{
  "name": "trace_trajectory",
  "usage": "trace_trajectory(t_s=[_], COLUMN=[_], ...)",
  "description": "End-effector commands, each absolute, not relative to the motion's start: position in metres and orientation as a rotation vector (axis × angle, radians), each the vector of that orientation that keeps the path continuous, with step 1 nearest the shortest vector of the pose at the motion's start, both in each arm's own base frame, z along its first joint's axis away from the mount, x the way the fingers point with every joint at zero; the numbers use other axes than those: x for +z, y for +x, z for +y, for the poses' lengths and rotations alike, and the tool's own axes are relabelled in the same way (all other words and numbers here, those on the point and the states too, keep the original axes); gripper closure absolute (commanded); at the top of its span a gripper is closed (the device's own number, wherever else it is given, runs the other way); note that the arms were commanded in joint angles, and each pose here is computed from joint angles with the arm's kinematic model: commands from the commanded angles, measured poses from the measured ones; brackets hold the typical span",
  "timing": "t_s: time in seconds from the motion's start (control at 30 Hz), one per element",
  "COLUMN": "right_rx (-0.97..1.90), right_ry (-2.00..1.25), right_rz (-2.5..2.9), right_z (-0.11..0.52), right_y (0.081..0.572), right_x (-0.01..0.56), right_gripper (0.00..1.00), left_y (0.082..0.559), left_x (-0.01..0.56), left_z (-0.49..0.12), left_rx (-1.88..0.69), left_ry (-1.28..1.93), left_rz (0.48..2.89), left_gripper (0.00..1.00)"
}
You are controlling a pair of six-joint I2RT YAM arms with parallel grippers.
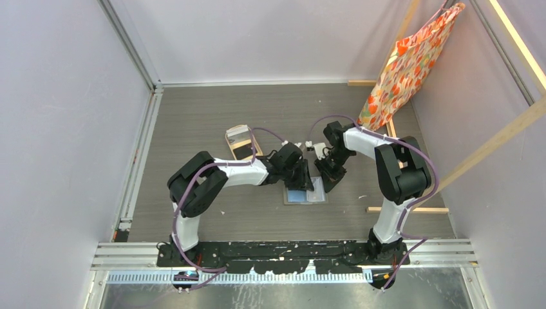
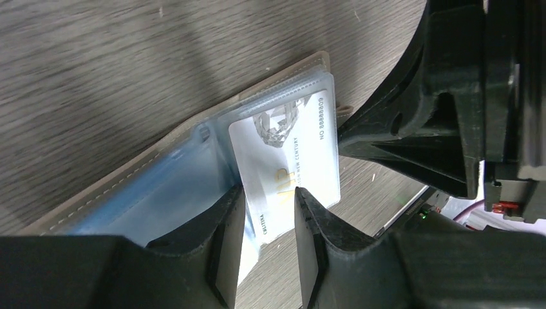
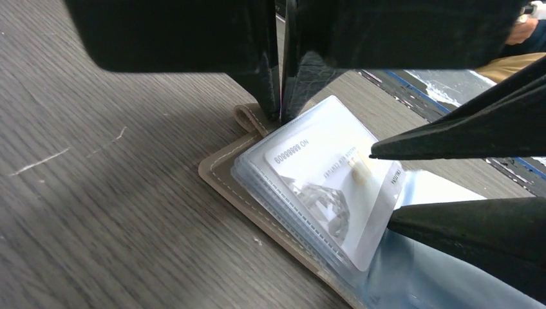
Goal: Put the credit cards into the card holder
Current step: Insert the credit card into the card holder.
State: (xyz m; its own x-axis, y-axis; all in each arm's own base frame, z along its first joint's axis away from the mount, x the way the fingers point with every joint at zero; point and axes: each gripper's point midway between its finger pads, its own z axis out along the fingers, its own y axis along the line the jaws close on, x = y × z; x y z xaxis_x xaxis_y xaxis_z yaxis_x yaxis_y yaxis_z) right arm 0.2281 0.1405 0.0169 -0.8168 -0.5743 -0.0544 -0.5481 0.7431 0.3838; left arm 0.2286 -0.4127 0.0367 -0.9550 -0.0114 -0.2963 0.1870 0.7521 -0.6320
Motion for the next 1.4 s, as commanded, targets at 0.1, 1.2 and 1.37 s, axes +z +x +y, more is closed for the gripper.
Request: trace_trajectory(t_s=[0.1,1.2,1.37], right_rx=[-0.621,-0.636,-0.669], right_ry=[0.94,0.88,0.883], right_rz=[-2.918,-2.924,-2.91], right_z=[0.144,0.131,0.137], right_y=[0.242,0.24,0.237], right_x=[0.022,0.02,0.021], right_gripper=[0.89,0.83,0.84], left_y=[0.229,0.218,0.215], left_x=[0.058,0.056,0.057], left_z=[-0.44,-0.43,-0.442], left_rx=[-1.13,-1.142,-1.196], left_ry=[0.182,0.196,0.211], left_rz=[2.6,2.622,2.62], left_gripper=[0.65,0.65,0.68])
